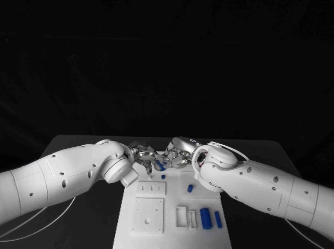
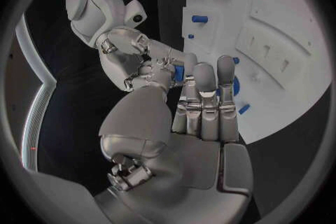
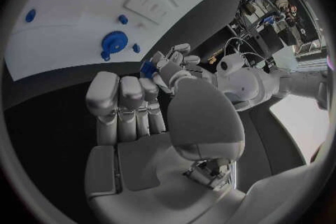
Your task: Assemble the parts on the task board
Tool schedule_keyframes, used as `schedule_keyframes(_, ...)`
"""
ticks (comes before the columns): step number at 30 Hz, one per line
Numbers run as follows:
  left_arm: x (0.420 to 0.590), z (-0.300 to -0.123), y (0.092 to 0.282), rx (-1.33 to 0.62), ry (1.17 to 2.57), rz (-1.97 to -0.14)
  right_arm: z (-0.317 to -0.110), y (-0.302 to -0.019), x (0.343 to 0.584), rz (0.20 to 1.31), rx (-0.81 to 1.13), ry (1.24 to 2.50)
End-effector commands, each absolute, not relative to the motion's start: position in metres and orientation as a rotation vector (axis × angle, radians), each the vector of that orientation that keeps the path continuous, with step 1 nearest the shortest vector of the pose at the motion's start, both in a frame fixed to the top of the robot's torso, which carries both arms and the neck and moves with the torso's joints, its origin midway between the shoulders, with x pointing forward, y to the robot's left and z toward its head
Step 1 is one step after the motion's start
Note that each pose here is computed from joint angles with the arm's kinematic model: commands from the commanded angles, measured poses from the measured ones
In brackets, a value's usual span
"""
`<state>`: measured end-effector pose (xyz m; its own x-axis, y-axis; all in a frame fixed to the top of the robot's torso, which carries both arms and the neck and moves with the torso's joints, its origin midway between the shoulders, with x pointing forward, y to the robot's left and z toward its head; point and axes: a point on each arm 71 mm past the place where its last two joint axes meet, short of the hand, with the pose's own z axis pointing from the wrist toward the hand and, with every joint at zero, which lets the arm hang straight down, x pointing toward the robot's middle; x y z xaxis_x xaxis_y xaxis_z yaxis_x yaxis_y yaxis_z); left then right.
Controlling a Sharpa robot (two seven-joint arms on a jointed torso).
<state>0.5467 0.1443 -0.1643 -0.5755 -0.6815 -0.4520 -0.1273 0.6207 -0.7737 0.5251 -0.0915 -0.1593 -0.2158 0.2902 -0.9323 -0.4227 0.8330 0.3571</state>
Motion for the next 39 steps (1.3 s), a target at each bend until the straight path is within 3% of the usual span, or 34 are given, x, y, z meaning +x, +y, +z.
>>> schedule_keyframes(1,0.546,-0.164,0.142,-0.63,2.07,-0.928,-0.158,-0.087,0.523,0.667,-0.132,1.67)
schedule_keyframes(39,0.547,-0.166,0.144,-0.631,2.028,-0.896,-0.159,-0.101,0.529,0.663,-0.084,1.625)
